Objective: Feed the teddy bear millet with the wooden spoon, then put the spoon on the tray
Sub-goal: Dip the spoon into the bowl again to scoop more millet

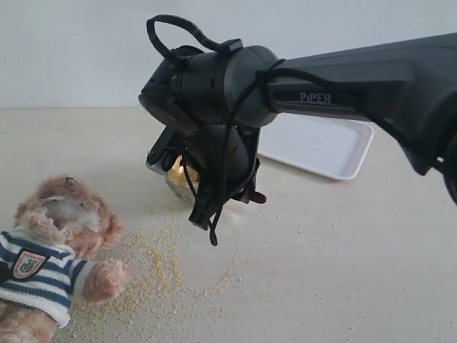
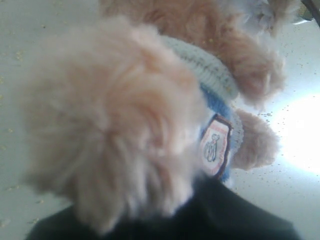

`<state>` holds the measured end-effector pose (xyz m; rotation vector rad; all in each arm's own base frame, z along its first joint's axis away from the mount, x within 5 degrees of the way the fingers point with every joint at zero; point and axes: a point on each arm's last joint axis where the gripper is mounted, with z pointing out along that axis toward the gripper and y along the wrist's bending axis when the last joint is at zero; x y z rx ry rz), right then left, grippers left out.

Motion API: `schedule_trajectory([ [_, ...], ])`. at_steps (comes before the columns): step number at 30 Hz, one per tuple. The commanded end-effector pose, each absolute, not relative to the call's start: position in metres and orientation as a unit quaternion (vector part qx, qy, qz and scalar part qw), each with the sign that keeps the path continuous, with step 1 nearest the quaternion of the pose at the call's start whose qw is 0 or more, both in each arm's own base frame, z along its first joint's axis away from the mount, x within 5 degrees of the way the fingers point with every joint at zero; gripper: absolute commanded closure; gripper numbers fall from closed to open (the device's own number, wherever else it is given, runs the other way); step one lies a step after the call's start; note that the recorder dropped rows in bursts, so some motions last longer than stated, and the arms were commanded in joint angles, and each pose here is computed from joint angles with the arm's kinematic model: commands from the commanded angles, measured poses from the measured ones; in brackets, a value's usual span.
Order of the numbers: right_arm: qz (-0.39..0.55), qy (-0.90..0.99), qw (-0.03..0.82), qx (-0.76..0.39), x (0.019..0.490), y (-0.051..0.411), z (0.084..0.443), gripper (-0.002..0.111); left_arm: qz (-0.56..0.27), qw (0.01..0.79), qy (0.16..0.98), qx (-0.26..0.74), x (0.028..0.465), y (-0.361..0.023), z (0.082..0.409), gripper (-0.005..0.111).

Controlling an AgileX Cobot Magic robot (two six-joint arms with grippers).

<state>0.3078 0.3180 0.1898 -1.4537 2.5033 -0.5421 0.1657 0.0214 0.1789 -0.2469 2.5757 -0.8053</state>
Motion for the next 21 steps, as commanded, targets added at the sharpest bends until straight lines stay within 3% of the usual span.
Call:
schedule_trajectory([
  [1, -0.157, 0.854, 0.088, -0.488, 0.310, 0.312, 0.196, 0.106, -0.298, 0.216, 0.925, -0.091, 0.165, 0.020, 0.179, 0.102],
  [21, -0.039, 0.911, 0.069, -0.406, 0.332, 0.276, 0.221, 0.106, -0.298, 0.216, 0.925, -0.091, 0.165, 0.020, 0.179, 0.102],
])
